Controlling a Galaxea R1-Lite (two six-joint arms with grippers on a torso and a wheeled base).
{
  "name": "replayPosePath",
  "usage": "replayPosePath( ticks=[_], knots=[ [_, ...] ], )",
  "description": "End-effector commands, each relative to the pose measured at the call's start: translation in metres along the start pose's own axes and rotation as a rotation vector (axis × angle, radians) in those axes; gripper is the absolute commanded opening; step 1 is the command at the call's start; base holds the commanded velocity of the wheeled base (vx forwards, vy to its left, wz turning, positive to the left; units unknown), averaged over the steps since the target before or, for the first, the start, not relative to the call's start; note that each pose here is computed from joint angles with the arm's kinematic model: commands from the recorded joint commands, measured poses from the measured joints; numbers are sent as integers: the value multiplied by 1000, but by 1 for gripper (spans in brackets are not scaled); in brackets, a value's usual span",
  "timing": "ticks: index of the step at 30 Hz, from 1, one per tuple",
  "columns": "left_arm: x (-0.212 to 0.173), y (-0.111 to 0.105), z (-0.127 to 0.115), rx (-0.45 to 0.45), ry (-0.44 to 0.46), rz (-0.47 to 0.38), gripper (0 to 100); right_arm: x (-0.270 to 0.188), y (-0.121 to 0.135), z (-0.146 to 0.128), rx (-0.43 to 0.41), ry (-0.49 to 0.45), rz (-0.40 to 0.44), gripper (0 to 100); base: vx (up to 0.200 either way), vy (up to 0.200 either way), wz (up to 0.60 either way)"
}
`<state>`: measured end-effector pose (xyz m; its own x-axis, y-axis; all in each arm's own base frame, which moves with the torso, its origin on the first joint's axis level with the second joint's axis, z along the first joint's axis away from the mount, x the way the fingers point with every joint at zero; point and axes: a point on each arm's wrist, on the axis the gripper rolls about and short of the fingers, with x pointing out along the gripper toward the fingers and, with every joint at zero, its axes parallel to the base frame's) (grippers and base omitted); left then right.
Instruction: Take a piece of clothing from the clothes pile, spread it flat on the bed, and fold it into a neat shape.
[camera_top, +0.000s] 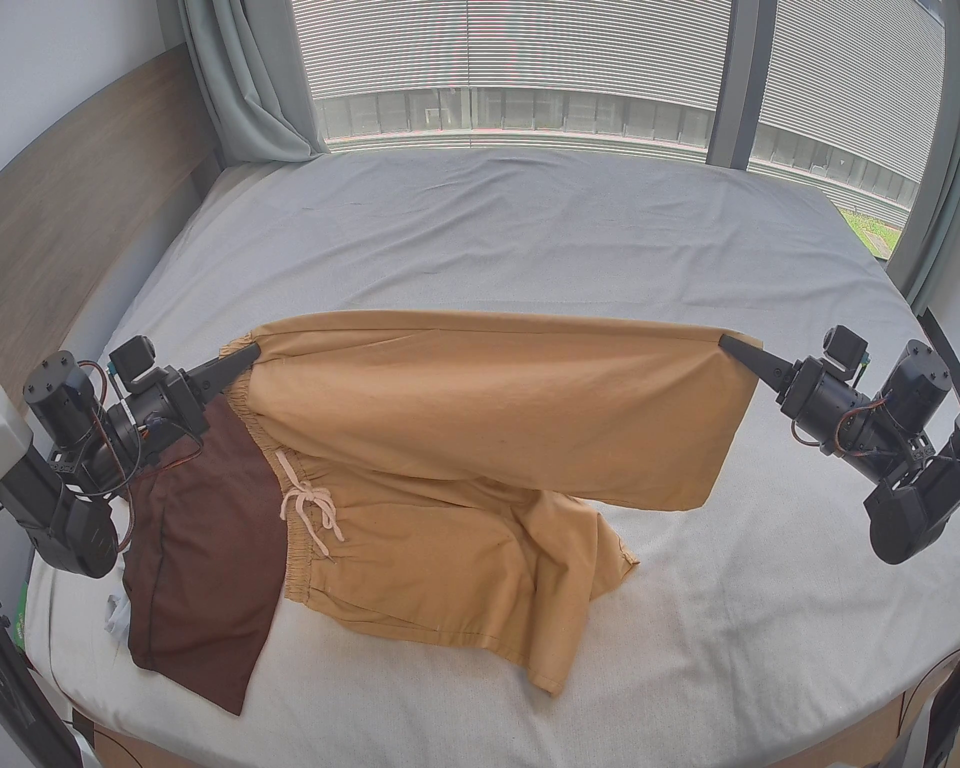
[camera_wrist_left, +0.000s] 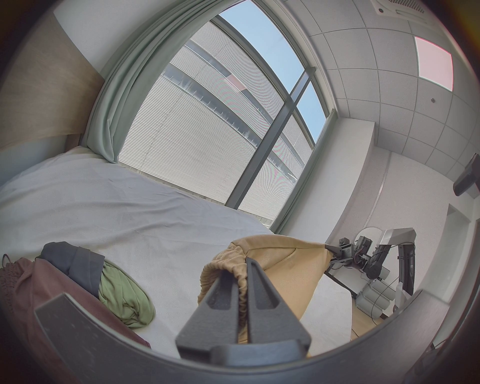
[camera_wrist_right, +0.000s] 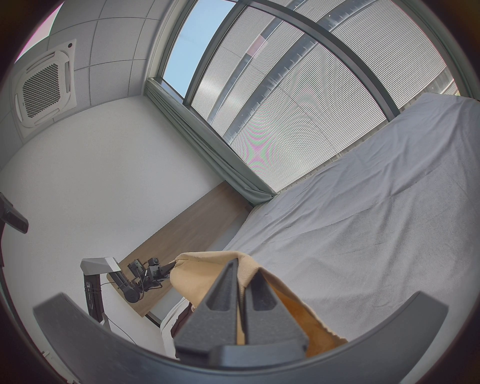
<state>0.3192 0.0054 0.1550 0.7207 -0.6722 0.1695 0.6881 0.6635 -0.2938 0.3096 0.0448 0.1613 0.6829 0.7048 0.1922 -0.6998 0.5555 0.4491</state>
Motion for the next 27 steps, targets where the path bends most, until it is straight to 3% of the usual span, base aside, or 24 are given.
replayPosePath(
  ticks=[1,15,20,27],
  knots=[
    [11,7,-3,-10,-11,7,0,9,-15,-5,9,8,-8,0,0,0,0],
    [24,8,-18,-57,-17,49,0,21,-28,-7,6,1,-3,0,0,0,0],
    [37,15,-19,-54,-62,93,0,29,-36,-6,-3,-8,4,0,0,0,0],
    [51,15,-21,-71,-72,69,0,38,-46,-6,-5,-16,10,0,0,0,0]
  ],
)
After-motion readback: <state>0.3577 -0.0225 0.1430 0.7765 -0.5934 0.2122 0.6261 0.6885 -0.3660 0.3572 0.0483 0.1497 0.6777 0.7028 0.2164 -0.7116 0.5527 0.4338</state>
